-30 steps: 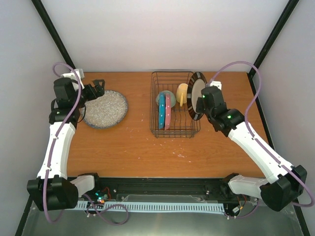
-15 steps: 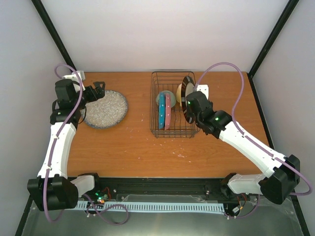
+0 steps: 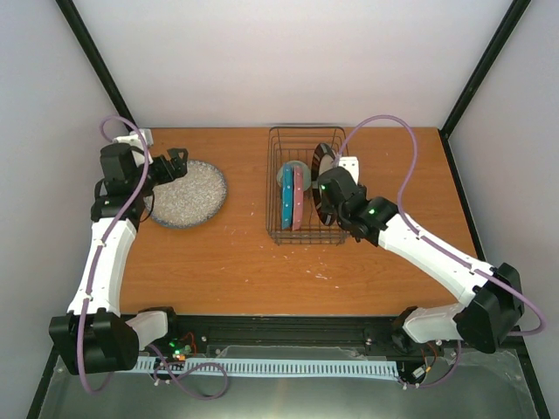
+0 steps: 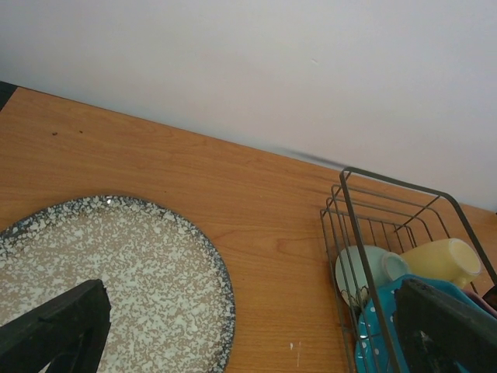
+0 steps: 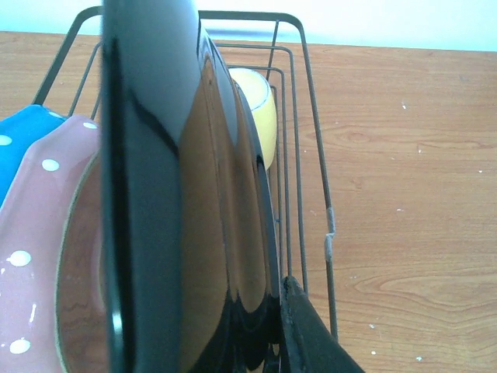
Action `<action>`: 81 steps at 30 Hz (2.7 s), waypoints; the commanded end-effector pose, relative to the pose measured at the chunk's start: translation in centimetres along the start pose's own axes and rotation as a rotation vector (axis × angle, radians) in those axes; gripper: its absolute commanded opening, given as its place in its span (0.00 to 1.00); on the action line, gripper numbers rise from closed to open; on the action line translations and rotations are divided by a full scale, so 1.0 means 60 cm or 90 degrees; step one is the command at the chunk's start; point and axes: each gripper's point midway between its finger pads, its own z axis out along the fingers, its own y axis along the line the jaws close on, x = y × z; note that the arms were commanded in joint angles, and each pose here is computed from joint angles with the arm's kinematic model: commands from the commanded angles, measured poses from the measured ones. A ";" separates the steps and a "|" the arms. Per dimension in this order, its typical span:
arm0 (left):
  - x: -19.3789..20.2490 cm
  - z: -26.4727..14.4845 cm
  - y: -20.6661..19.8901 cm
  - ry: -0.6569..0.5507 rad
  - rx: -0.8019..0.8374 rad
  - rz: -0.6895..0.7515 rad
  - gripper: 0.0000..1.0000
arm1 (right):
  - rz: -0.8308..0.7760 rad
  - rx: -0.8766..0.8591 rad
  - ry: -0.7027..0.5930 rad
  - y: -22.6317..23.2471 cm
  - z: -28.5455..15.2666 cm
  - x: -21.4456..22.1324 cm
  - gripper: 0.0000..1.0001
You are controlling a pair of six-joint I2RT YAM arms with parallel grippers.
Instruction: Load the mixed dishes into the dish rack
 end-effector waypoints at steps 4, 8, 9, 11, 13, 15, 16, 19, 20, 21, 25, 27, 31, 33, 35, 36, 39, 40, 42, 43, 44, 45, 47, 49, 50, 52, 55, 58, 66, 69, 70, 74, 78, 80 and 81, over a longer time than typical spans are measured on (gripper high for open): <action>-0.005 -0.006 -0.002 -0.011 -0.004 0.028 1.00 | 0.073 0.002 -0.068 0.015 -0.009 -0.039 0.03; -0.007 -0.008 -0.002 -0.015 -0.007 0.033 1.00 | 0.080 0.019 -0.057 0.012 -0.002 -0.028 0.03; -0.006 -0.008 -0.001 -0.014 -0.008 0.033 1.00 | 0.082 0.022 -0.054 0.013 -0.001 -0.025 0.03; -0.005 -0.008 0.000 -0.014 -0.010 0.035 1.00 | 0.085 0.030 -0.045 0.013 0.004 -0.016 0.03; -0.003 -0.007 0.002 -0.011 -0.012 0.036 1.00 | 0.085 0.032 -0.036 0.016 0.009 -0.006 0.03; -0.002 -0.008 0.002 -0.011 -0.014 0.038 1.00 | 0.084 0.035 -0.025 0.022 0.016 0.007 0.03; -0.002 -0.008 0.004 -0.011 -0.016 0.039 1.00 | 0.081 0.034 -0.019 0.026 0.019 0.013 0.03; -0.002 -0.009 0.005 -0.012 -0.019 0.042 1.00 | 0.074 0.037 -0.005 0.037 0.029 0.030 0.03; -0.002 -0.010 0.005 -0.012 -0.021 0.043 1.00 | 0.072 0.036 0.001 0.041 0.032 0.035 0.03; -0.001 -0.010 0.007 -0.011 -0.024 0.043 1.00 | 0.071 0.038 0.006 0.044 0.035 0.041 0.03; -0.001 -0.012 0.009 -0.012 -0.030 0.048 1.00 | 0.060 0.042 0.025 0.059 0.045 0.064 0.03; 0.000 -0.013 0.011 -0.012 -0.034 0.051 1.00 | 0.055 0.043 0.031 0.066 0.047 0.072 0.03; 0.004 -0.013 0.015 -0.008 -0.040 0.054 1.00 | 0.033 0.051 0.044 0.076 0.053 0.092 0.03; 0.006 -0.013 0.017 -0.007 -0.044 0.056 1.00 | 0.014 0.059 0.053 0.079 0.058 0.104 0.03; 0.008 -0.014 0.019 -0.008 -0.048 0.058 1.00 | 0.001 0.063 0.062 0.080 0.063 0.115 0.03; 0.010 -0.015 0.021 -0.007 -0.051 0.058 1.00 | -0.004 0.065 0.066 0.081 0.065 0.120 0.03; 0.019 -0.012 0.026 0.001 -0.057 0.056 1.00 | -0.020 0.069 0.078 0.082 0.070 0.135 0.03; 0.024 -0.010 0.029 0.007 -0.061 0.053 1.00 | -0.026 0.071 0.084 0.081 0.073 0.140 0.03; 0.031 -0.006 0.036 0.019 -0.072 0.046 1.00 | -0.036 0.075 0.090 0.080 0.075 0.149 0.03; 0.033 -0.005 0.040 0.024 -0.078 0.040 1.00 | -0.040 0.077 0.093 0.079 0.076 0.153 0.03; 0.035 -0.003 0.042 0.027 -0.080 0.037 1.00 | -0.046 0.078 0.096 0.077 0.076 0.157 0.03; 0.037 -0.001 0.042 0.030 -0.080 0.036 1.00 | -0.052 0.082 0.096 0.075 0.076 0.159 0.03; 0.036 -0.001 0.042 0.030 -0.079 0.034 1.00 | -0.063 0.091 0.095 0.069 0.076 0.164 0.03; 0.032 -0.002 0.040 0.026 -0.078 0.035 1.00 | -0.073 0.095 0.091 0.062 0.073 0.164 0.03; 0.030 -0.003 0.040 0.024 -0.079 0.035 1.00 | -0.078 0.095 0.090 0.060 0.072 0.166 0.03; 0.025 -0.005 0.040 0.019 -0.081 0.038 1.00 | -0.087 0.098 0.085 0.055 0.070 0.166 0.03; 0.024 -0.005 0.038 0.021 -0.081 0.041 1.00 | -0.104 0.093 0.078 0.051 0.069 0.168 0.03; 0.022 -0.008 0.038 0.018 -0.083 0.041 1.00 | -0.114 0.086 0.074 0.052 0.069 0.169 0.03; 0.019 -0.012 0.039 0.016 -0.087 0.041 1.00 | -0.107 0.090 0.087 0.049 0.068 0.176 0.03; 0.017 -0.013 0.038 0.013 -0.086 0.039 1.00 | -0.088 0.089 0.099 0.046 0.064 0.183 0.03; 0.018 -0.012 0.036 0.014 -0.083 0.038 1.00 | -0.085 0.090 0.105 0.044 0.064 0.187 0.03; 0.019 -0.012 0.034 0.016 -0.078 0.038 1.00 | -0.091 0.117 0.120 0.026 0.064 0.207 0.03; 0.020 -0.013 0.035 0.017 -0.080 0.040 1.00 | -0.109 0.126 0.123 0.023 0.073 0.217 0.03; 0.018 -0.015 0.034 0.015 -0.081 0.043 1.00 | -0.129 0.114 0.126 0.032 0.080 0.218 0.03; 0.018 -0.016 0.036 0.015 -0.084 0.045 1.00 | -0.138 0.109 0.130 0.036 0.082 0.221 0.03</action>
